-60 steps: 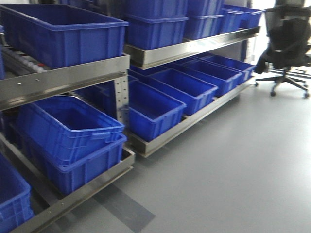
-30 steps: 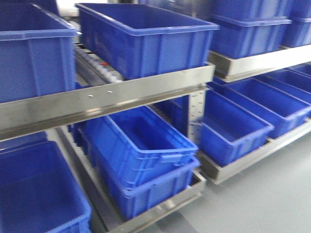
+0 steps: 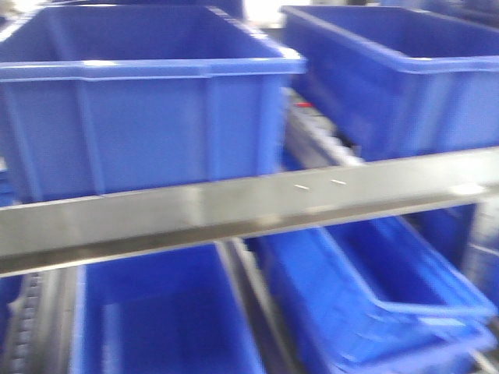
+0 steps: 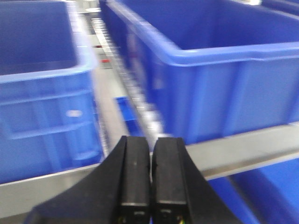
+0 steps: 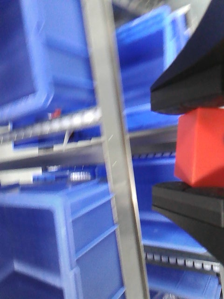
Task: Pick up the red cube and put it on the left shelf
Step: 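Drive the base up to the shelf rack of blue bins, then position the held red cube over the blue bin on the shelf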
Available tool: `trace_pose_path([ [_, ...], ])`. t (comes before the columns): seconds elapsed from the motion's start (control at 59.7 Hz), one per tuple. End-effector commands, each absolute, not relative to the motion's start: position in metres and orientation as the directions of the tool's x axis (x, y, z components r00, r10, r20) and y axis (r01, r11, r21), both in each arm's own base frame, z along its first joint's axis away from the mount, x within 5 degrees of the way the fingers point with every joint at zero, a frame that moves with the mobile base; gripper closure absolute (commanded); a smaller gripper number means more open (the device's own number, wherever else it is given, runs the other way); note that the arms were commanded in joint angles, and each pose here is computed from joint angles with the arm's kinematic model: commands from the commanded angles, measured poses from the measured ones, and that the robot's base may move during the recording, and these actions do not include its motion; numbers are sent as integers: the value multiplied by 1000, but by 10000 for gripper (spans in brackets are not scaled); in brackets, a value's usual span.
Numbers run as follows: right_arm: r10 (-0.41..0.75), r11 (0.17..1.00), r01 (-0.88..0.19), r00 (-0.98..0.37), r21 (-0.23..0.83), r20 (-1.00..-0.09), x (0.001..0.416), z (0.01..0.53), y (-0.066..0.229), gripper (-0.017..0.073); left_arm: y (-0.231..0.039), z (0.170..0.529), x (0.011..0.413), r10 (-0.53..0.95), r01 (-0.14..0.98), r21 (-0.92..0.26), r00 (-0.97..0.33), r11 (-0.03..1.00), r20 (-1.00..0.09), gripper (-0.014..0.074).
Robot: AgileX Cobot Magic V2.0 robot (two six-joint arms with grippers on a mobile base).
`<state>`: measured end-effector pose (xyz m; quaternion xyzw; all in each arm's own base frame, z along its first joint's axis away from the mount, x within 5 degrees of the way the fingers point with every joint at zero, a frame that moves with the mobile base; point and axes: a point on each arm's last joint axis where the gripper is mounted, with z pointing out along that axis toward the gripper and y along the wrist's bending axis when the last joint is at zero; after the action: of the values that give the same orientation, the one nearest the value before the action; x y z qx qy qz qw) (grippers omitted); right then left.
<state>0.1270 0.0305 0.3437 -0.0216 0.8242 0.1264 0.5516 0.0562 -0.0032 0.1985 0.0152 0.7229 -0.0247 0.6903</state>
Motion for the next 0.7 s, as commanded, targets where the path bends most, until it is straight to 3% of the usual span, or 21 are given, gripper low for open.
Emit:
trace_pose_path([
  [0.0,121,966,-189,-286,179,-950,129,360,30,503,-3,200,56,-21,62,-19,33,998,-999,492],
  [0.687,121,966,-189,-286,179,-950,129,360,30,503,-3,200,56,-21,62,-19,33,998,-999,492],
])
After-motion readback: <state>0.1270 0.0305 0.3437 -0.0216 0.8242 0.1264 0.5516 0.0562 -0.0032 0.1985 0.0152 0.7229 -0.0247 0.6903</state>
